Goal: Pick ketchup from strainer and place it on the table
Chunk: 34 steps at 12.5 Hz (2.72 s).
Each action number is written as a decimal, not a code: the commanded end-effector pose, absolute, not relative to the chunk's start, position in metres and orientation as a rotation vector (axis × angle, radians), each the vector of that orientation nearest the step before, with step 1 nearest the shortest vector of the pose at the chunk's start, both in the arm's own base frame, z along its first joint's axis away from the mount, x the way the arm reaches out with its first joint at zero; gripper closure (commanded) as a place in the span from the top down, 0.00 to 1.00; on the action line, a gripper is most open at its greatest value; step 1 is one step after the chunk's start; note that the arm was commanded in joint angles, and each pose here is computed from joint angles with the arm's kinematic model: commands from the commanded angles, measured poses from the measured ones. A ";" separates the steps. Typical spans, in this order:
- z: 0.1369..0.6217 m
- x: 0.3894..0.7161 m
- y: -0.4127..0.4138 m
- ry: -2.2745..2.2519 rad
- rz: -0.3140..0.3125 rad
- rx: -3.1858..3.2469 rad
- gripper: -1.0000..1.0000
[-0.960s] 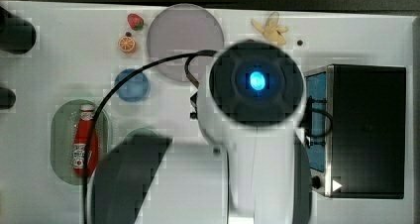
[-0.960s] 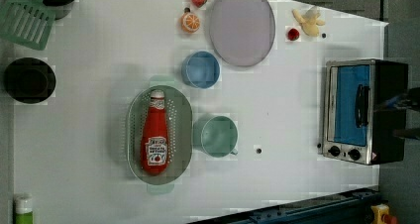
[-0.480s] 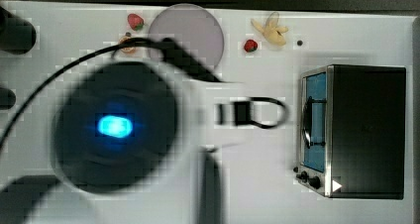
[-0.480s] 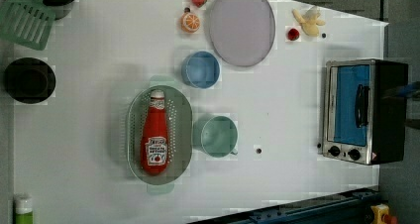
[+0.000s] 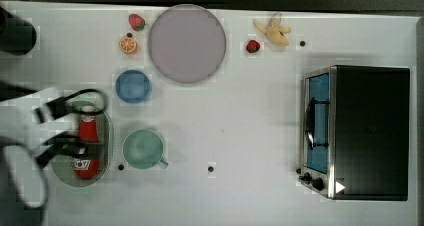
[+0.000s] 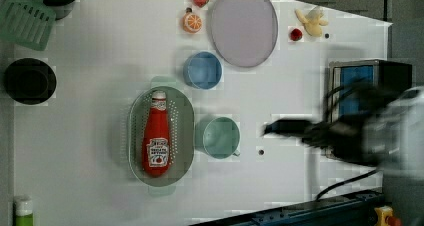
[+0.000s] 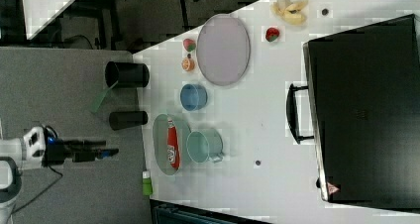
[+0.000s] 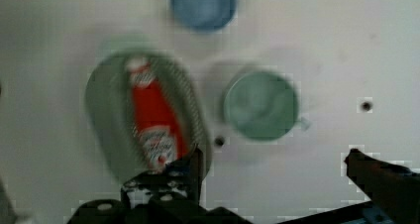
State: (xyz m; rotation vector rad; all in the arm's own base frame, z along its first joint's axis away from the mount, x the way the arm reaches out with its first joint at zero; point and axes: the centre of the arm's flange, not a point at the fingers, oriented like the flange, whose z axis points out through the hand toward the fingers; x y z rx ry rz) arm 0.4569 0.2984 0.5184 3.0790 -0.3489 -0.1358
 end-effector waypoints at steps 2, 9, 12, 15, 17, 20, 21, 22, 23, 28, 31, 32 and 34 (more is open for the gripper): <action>0.484 0.438 0.349 -0.253 -0.095 3.135 1.00; 0.342 0.405 0.375 -0.110 0.001 3.218 1.00; 0.293 0.391 0.377 -0.095 -0.017 3.259 1.00; 0.256 0.387 0.383 -0.158 -0.102 3.294 1.00; 0.234 0.386 0.382 -0.176 -0.144 3.278 1.00; 0.209 0.391 0.382 -0.150 -0.124 3.296 1.00; 0.201 0.392 0.382 -0.138 -0.123 3.293 1.00; 0.193 0.394 0.383 -0.129 -0.123 3.288 1.00; 0.186 0.396 0.384 -0.143 -0.129 3.281 1.00; 0.167 0.400 0.394 -0.166 -0.143 3.273 0.60; 0.188 0.402 0.396 -0.165 -0.089 3.285 0.60; 0.203 0.403 0.399 -0.163 -0.057 3.298 0.60; 0.244 0.404 0.403 -0.224 -0.010 3.325 0.60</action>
